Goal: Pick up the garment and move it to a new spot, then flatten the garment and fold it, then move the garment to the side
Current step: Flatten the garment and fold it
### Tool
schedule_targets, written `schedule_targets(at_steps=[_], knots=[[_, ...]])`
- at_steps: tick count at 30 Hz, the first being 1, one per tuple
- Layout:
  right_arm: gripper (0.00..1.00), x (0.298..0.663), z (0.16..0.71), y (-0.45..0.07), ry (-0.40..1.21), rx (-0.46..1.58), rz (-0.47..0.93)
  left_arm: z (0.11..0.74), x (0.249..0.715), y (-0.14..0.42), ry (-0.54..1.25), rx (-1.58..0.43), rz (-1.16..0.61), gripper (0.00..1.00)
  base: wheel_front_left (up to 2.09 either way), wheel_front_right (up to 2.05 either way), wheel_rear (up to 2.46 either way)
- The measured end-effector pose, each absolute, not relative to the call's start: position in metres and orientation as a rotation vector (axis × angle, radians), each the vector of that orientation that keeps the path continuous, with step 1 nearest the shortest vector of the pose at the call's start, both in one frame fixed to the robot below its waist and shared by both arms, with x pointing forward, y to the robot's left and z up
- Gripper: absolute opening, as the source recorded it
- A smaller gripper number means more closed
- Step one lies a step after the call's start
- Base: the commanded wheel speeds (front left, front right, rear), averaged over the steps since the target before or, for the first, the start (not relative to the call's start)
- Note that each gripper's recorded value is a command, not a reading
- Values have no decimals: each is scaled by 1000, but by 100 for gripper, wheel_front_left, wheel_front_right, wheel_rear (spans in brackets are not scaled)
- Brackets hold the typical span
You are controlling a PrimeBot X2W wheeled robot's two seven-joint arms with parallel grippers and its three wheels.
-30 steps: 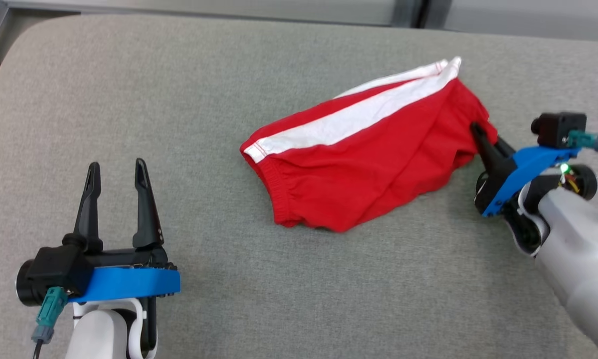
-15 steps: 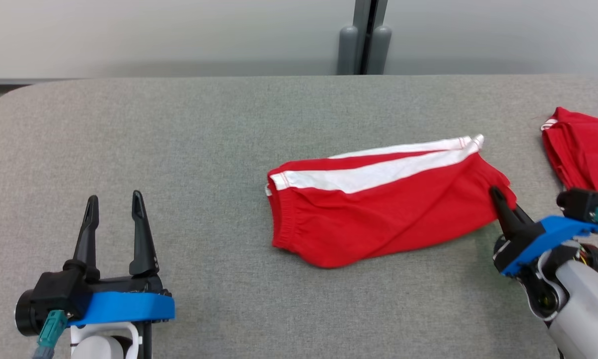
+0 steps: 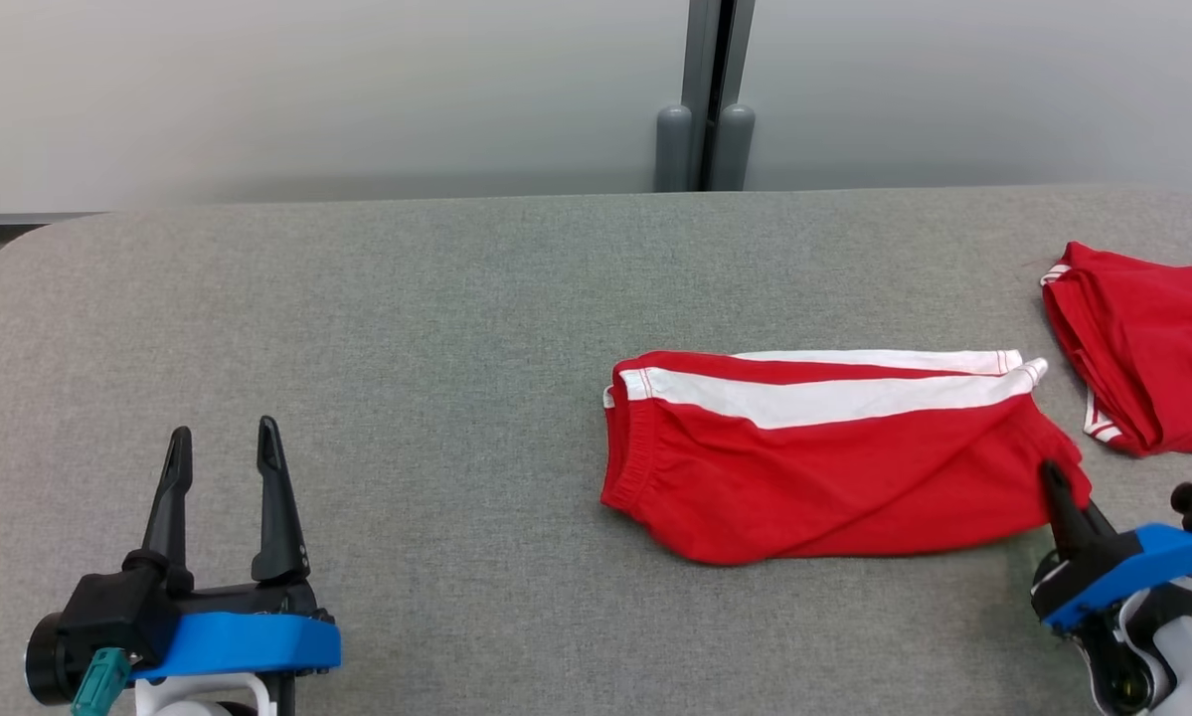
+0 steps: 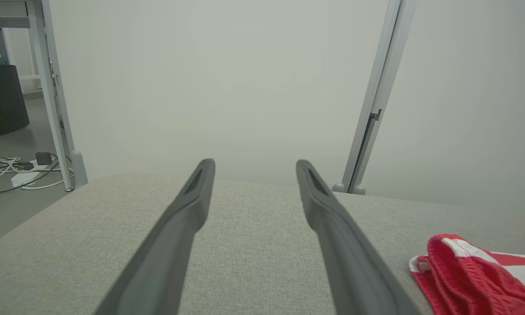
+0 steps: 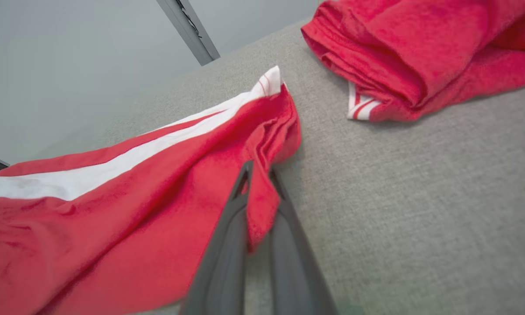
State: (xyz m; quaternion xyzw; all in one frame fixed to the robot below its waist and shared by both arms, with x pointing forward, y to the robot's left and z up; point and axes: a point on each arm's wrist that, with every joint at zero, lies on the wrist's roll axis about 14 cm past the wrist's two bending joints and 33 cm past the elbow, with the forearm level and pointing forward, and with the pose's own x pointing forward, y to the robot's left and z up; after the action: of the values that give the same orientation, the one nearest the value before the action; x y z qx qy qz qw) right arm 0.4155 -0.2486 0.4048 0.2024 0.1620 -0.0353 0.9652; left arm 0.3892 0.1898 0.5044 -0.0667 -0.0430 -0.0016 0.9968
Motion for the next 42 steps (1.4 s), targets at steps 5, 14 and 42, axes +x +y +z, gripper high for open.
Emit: schedule_targets(at_steps=[5,14,42], knots=[[0,443,437,-227,225,424,-8,504,390,190,-85,-134,-6,100,0,0,0],[0,490,490,-135,119,387,232,507,386,194,-93,-139,9,100,0,0,0],[0,404,441,-7,266,324,624,509,371,214,-100,-153,82,100,0,0,0]])
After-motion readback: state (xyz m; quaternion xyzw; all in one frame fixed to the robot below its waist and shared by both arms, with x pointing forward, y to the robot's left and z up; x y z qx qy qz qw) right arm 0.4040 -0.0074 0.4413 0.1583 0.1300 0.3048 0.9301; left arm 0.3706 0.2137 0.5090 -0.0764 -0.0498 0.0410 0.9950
